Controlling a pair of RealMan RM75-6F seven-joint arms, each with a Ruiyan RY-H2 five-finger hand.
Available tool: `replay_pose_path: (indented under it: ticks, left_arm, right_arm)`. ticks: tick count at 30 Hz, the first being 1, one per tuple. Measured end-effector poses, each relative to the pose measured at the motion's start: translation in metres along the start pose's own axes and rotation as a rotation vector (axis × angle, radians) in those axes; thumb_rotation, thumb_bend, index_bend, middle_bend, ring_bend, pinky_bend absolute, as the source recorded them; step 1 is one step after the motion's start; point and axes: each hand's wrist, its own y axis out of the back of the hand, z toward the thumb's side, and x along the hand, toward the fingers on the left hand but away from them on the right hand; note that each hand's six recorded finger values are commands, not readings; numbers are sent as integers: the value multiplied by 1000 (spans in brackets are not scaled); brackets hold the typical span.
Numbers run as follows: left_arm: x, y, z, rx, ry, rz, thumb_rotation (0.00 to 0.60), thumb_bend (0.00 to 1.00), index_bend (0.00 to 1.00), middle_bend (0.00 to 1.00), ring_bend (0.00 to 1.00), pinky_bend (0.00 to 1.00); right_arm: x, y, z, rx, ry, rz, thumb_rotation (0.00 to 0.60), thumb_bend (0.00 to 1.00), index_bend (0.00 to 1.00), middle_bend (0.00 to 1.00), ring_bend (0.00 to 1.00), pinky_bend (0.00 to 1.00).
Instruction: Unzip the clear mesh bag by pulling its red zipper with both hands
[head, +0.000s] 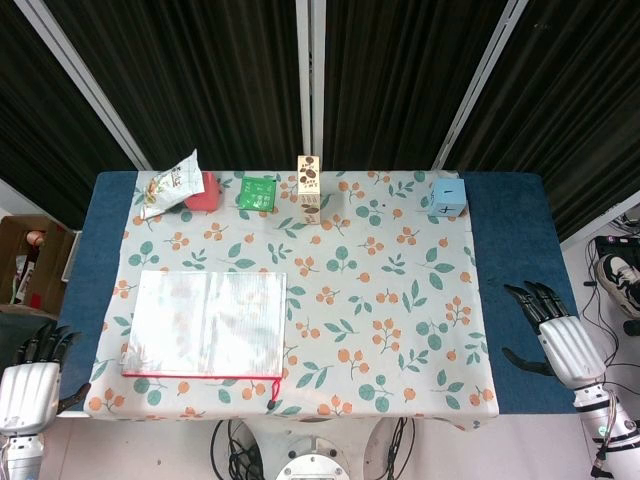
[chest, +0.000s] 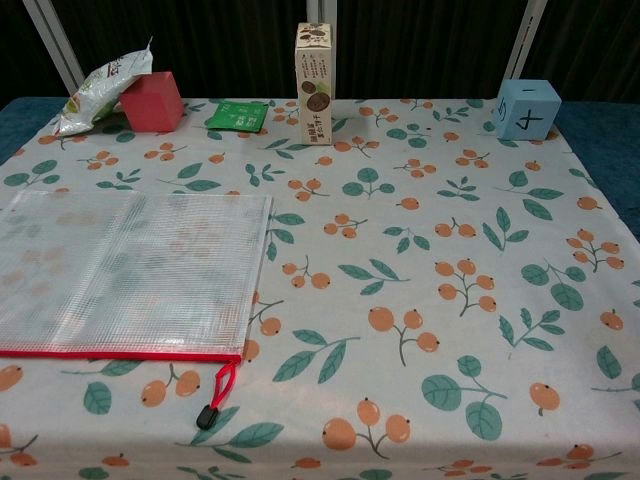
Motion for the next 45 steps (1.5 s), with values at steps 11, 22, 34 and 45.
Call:
replay_pose_path:
  ticks: [11,22,34,45]
  left_arm:
    - [3,-1,7,3,-32,-5,600,22,245,183,116,214]
    - [34,-9,98,-5,-444,-75,600,184,321,183,116,211]
    - [53,-43,235,86,-993,-138,600,221,403,190,116,204]
    - [36,-67,270,210,-1119,-119,600,175,416,189,116,195]
  right_arm:
    - [-7,1,5,6,19,3,600,146,50,128,0,53]
    - [-11,17,15,18,60,-27,600,145,50,128,0,54]
    - [1,19,9,22,23,-36,600,145,49,128,0,54]
    - [10,22,4,21,2,-56,600,145,49,125,0,52]
